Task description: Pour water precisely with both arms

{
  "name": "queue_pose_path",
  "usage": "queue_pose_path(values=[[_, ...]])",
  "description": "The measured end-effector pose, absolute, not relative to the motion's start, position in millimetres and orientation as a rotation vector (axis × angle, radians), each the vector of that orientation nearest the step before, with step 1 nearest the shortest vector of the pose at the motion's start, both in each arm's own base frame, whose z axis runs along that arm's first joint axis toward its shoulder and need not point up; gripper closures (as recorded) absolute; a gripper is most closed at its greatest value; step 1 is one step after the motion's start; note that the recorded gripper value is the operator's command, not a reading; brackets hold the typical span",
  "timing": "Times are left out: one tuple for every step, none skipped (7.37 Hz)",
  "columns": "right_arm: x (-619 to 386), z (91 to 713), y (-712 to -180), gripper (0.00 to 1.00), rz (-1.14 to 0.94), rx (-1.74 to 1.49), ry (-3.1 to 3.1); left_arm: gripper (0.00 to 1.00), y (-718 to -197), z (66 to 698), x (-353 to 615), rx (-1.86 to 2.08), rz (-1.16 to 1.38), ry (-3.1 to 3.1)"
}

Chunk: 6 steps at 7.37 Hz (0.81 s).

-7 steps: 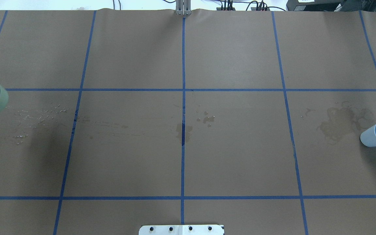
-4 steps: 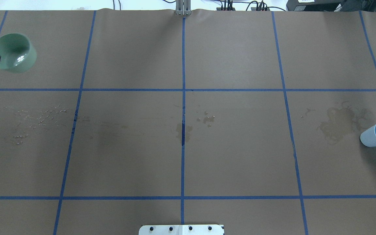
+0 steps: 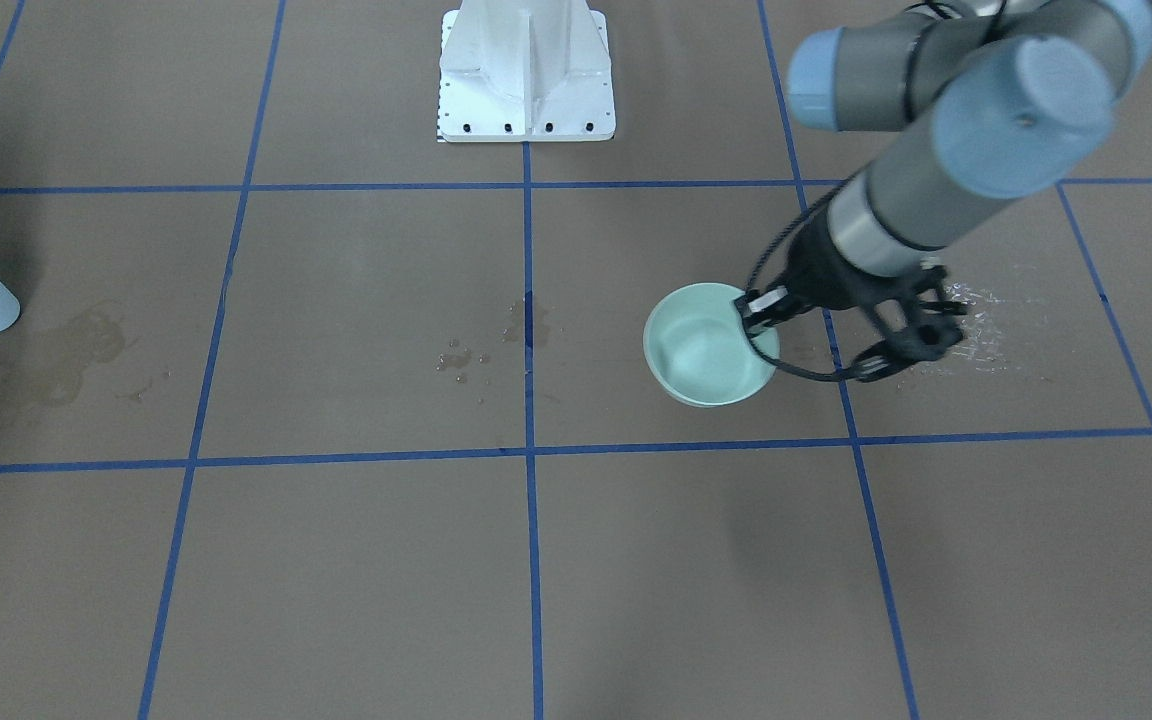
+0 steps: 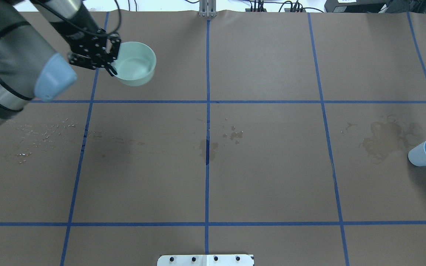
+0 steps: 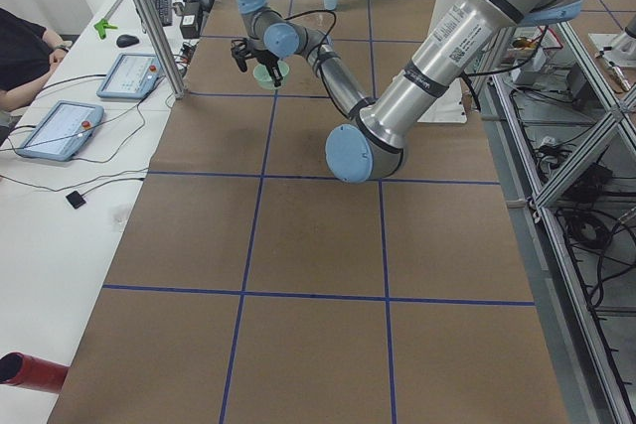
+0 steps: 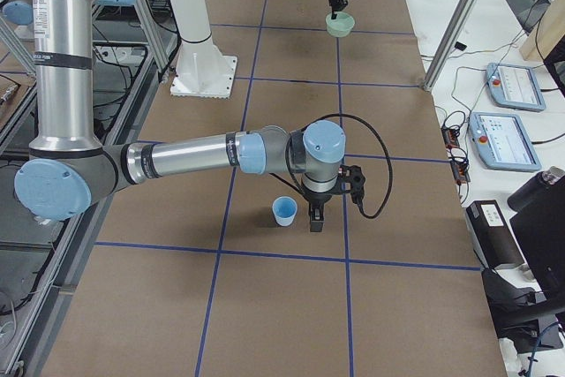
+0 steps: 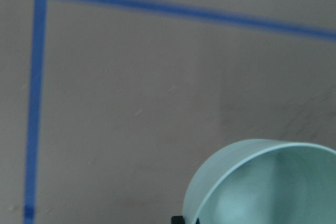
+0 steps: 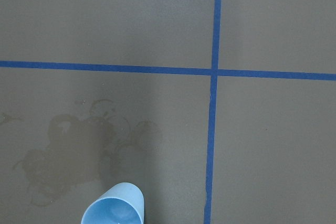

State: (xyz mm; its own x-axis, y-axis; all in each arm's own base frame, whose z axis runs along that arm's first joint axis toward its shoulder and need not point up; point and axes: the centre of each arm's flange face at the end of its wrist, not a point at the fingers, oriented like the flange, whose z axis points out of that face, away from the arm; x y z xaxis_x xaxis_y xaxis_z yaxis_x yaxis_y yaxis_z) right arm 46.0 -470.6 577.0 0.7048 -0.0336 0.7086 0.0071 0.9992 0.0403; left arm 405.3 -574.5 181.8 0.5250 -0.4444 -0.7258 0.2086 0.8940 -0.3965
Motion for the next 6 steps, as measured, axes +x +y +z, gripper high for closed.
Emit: queue_pose_path(values=[[46.0,577.0,-470.7,0.01,-0.022,0.035,-0.788,1.00,-573.7,181.5,455.8,-0.260,-0.425,0.940],[46.0,576.9,-470.8,0.01,-0.022,0.035,-0.788,1.00,-575.0,186.2,500.3,-0.250,-0.439,0.933],[46.0,576.6,-470.8,0.01,-0.022,0.036,-0.788,1.00,-572.7,193.4,534.5,-0.243,-0.436,0.929],[46.0,576.3,-470.8,0.01,-0.022,0.037,-0.788,1.00,-568.2,198.9,555.2,-0.240,-0.427,0.929],[46.0,576.0,-470.8,0.01,-0.023,0.037,-0.788,0.32,-564.0,201.9,565.7,-0.242,-0.419,0.928],[46.0,575.8,-470.8,0.01,-0.023,0.038,-0.788,0.21,-560.7,204.7,571.8,-0.244,-0.413,0.926]])
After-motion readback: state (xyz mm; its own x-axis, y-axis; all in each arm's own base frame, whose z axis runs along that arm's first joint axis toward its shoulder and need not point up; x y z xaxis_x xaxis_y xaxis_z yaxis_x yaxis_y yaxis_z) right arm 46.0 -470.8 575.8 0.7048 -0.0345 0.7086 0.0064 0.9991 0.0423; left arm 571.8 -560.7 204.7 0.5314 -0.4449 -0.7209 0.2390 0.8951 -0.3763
